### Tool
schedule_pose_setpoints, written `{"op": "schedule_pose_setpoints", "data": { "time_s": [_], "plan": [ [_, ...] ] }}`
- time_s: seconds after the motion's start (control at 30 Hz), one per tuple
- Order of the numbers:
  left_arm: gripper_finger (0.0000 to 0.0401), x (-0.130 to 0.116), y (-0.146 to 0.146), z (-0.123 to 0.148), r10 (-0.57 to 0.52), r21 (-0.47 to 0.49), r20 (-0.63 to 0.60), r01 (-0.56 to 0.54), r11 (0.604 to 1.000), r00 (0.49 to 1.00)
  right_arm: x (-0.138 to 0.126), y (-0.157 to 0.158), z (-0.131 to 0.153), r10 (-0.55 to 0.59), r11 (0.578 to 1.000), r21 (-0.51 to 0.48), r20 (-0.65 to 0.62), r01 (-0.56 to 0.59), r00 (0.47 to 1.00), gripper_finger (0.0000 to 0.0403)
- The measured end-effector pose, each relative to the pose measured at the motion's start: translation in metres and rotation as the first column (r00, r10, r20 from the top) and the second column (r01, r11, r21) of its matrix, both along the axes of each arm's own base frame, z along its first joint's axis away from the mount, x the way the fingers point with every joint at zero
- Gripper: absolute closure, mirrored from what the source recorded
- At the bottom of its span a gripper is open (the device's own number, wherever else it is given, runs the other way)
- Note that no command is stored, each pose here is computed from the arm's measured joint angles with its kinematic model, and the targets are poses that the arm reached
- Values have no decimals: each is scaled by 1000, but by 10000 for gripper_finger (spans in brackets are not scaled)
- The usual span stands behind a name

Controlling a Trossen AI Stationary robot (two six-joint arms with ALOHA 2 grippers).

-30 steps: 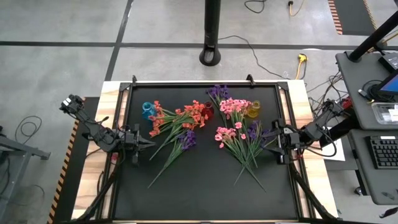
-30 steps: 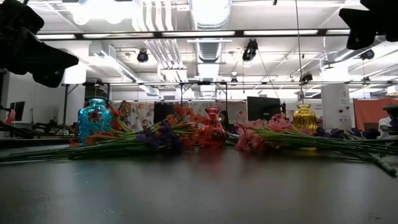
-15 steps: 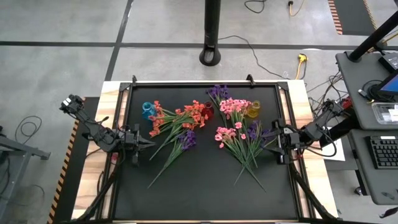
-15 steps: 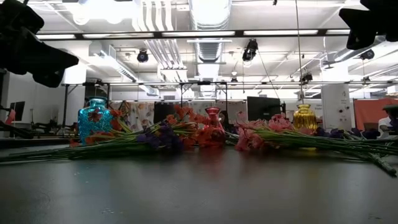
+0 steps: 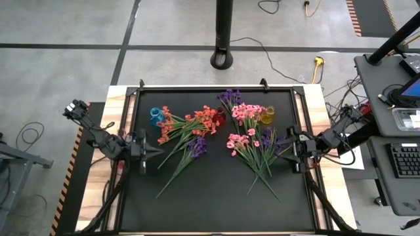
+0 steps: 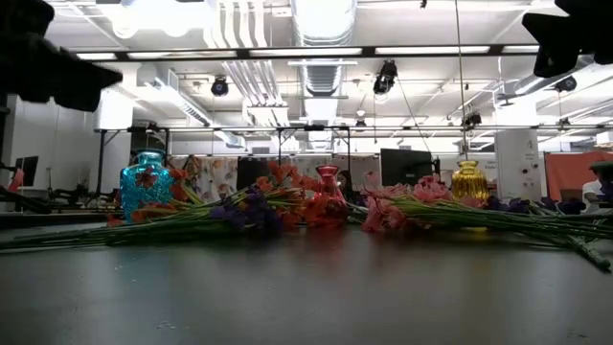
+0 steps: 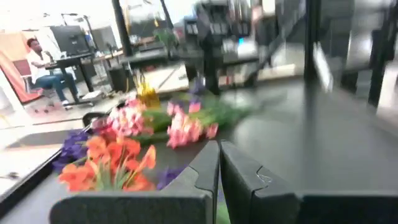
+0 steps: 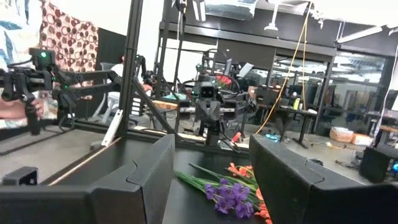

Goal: Sort flowers into vase by color
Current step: Put the bottom right pink flower into the red vase

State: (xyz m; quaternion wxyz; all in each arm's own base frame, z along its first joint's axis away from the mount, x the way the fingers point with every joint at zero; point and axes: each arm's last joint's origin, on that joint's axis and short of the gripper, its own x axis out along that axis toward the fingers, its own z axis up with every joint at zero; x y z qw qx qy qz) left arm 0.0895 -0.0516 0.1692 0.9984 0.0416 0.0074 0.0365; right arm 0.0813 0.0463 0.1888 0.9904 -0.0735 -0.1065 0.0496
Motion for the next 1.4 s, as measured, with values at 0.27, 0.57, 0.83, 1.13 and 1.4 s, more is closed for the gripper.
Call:
{"op": "schedule_pose_setpoints", "data": {
  "time_s": [0.27, 0.57, 0.83, 1.13, 1.4],
  "plan": [
    [401, -5, 5, 35, 92, -588, 311, 116, 801, 946, -1, -4, 9, -11, 918, 397, 40, -6, 999, 202],
    [401, -14, 14, 56, 165, -577, 469, 160, 801, 868, 6, -5, 40, -185, 847, 487, -106, 213, 977, 202],
    [401, -13, 13, 55, 154, -494, 455, 105, 863, 877, 12, -2, 69, -251, 762, 509, -336, 400, 908, 202],
    [401, -14, 8, 59, -33, -201, 536, 165, 966, 843, 26, 7, 70, -327, 718, 441, -470, 539, 820, 202],
    [401, 1, 4, 56, 195, -265, 294, -116, 957, 936, 40, 18, 67, -357, 721, 417, -461, 554, 812, 202]
  ]
}}
